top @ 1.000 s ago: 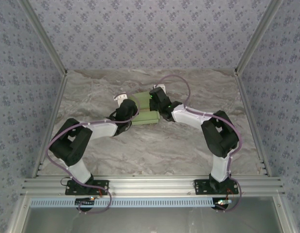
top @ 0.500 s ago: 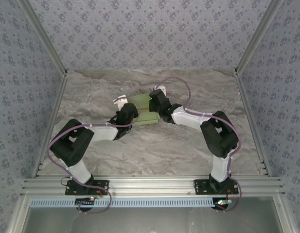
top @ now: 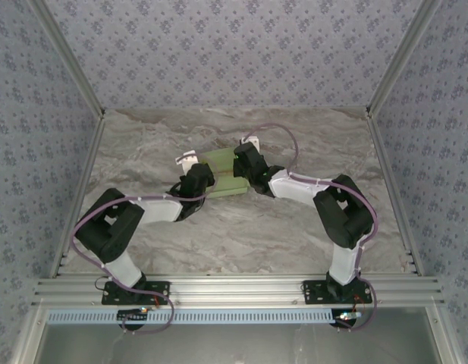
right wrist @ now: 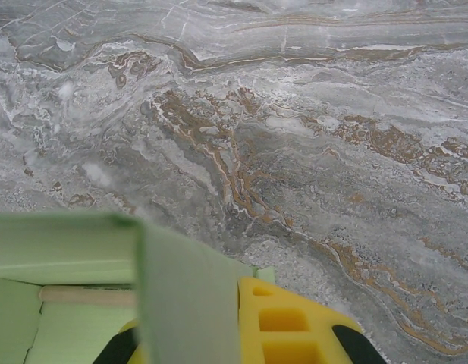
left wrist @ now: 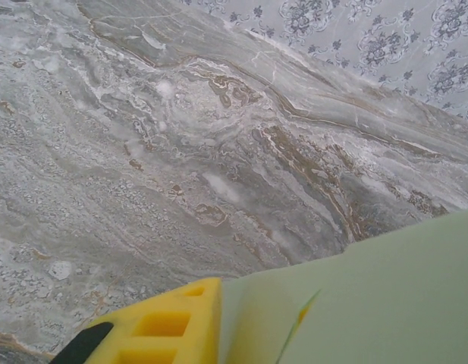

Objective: Fold the paper box

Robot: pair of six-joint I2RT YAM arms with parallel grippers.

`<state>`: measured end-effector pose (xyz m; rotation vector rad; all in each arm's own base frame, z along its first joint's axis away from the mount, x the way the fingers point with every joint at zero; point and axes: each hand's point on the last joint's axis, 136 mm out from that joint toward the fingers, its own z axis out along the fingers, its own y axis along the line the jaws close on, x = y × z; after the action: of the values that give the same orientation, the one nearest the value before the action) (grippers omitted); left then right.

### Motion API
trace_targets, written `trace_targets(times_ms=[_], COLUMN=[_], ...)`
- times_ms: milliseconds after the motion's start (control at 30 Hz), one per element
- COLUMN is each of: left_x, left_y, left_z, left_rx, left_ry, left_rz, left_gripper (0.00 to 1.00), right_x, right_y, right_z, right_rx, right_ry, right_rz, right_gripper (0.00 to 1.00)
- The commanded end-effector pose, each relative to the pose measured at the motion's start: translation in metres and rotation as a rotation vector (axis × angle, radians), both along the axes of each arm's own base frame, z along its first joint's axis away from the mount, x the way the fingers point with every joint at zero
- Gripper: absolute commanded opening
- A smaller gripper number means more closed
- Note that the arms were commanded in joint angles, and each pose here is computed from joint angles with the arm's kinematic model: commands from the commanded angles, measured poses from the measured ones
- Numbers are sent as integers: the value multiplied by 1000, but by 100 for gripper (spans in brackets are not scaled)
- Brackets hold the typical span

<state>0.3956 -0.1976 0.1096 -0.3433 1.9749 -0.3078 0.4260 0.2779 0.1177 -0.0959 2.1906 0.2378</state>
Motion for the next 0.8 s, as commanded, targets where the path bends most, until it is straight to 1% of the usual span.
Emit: trace_targets(times_ms=[0,133,367,500,633,767], left_x=[-6,-6,-6,-8,-8,-7], left_y=[13,13,20,30,44,47], left_z=[1,6,11,17,24,31], left_rx=[38,49,29,50,59,87], left_ry=[10,11,27,30,45,56], left_rz=[29,12,-30,-74,-148,-257], left_gripper=[23,29,36,43,48,53], right_x=[-3,-2,-1,1,2,-5], right_y=[-17,-16,-15,-15,-16,-15], right_z=[-2,0,3,5,9,11], right_rx=[-42,-61,-77,-93,-121,-154], right_ry=[7,0,-6,-4,2,25], right_rz=[-42,-26,5,37,116,266], right_gripper=[7,7,7,6,5,4])
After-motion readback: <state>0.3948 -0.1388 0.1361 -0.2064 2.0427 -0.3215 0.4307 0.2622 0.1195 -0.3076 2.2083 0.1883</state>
